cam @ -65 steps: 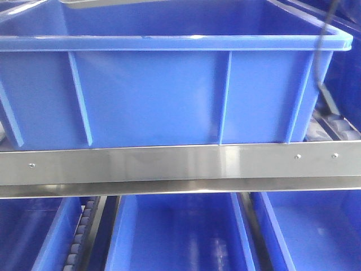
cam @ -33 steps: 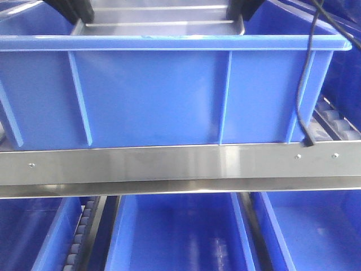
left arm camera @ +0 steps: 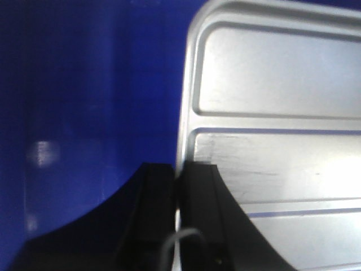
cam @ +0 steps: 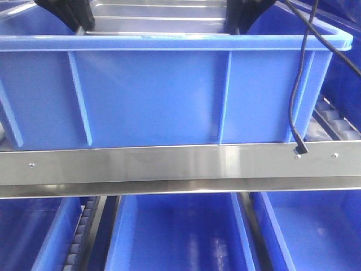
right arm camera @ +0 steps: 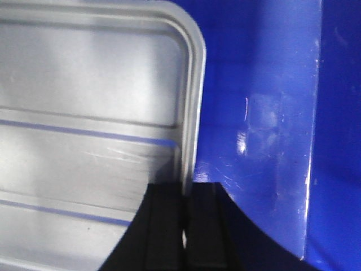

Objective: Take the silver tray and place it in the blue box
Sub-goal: 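Lower the tray with both grippers into the blue bin, then open both grippers and raise them out of the blue bin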

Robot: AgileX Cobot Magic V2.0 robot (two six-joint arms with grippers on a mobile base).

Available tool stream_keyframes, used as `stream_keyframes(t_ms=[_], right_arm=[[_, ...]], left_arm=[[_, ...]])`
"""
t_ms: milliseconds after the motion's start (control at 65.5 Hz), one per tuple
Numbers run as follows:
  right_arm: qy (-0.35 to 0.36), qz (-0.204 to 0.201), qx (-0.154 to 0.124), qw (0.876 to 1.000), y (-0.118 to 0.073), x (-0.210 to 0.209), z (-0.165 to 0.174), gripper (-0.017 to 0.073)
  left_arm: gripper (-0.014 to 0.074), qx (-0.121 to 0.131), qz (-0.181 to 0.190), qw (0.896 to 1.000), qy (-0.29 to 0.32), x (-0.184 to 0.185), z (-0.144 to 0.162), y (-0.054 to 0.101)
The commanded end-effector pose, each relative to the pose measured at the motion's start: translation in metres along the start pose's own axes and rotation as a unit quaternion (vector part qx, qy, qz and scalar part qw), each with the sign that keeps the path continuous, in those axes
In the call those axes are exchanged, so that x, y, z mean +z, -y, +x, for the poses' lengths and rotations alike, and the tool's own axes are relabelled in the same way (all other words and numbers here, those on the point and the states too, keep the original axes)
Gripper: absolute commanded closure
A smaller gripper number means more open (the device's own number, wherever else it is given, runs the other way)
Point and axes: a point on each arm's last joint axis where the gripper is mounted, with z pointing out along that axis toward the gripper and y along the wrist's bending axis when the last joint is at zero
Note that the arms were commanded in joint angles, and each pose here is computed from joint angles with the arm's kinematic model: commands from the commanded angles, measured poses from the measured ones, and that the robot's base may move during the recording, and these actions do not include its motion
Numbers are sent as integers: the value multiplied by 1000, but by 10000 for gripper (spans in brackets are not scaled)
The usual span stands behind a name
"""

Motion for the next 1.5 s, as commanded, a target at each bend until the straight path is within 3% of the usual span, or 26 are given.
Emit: stream_keyframes(t_ms=[0, 290, 397, 535, 611, 718, 825, 901, 978, 1008, 1039, 1054, 1100, 1192, 1329, 1406, 1482], right_arm=[[82, -84, 14, 993, -21, -38, -16, 505], [79, -83, 14, 993, -21, -38, -15, 465], [82, -83, 15, 993, -20, -42, -16, 342], [91, -78, 22, 993, -12, -49, -20, 141], [93, -73, 28, 993, -5, -51, -22, 105], [93, -64, 37, 993, 5, -52, -25, 111], [90, -54, 44, 994, 14, -51, -26, 111], [90, -51, 45, 994, 16, -51, -27, 112], [90, -50, 34, 994, 16, -51, -27, 155], [88, -49, 29, 994, 16, -51, -26, 211], [86, -48, 24, 995, 16, -51, -26, 330], [86, -48, 24, 995, 16, -51, -26, 418], [87, -49, 24, 995, 16, -51, -26, 533], [96, -50, 25, 994, 16, -47, -29, 455], [93, -50, 25, 994, 16, -49, -28, 463], [87, -50, 24, 995, 15, -55, -25, 517], [125, -61, 0, 990, 12, -67, -25, 506]], left_arm=[[608, -29, 80, 993, 80, -34, -17, 24], [607, 0, 46, 995, 86, -33, -18, 18], [607, 1, 36, 995, 88, -33, -19, 12], [601, -16, 25, 996, 82, -33, -22, -1], [525, -22, 16, 997, 72, -33, -21, -8], [347, -30, 6, 997, 73, -34, -24, -18], [284, -35, -8, 997, 75, -34, -26, -29], [305, -43, -5, 996, 75, -35, -27, -31], [417, -53, 5, 996, 68, -34, -25, -30], [510, -57, 12, 996, 61, -34, -24, -27], [608, -58, 19, 997, 56, -34, -23, -23], [619, -57, 20, 997, 55, -34, -22, -21], [582, -55, 23, 997, 58, -33, -22, -19], [582, -55, 27, 995, 74, -33, -25, -19], [583, -57, 29, 995, 76, -36, -26, -19], [583, -51, 26, 995, 84, -42, -25, -19], [583, -49, 33, 992, 112, -51, -20, -18]])
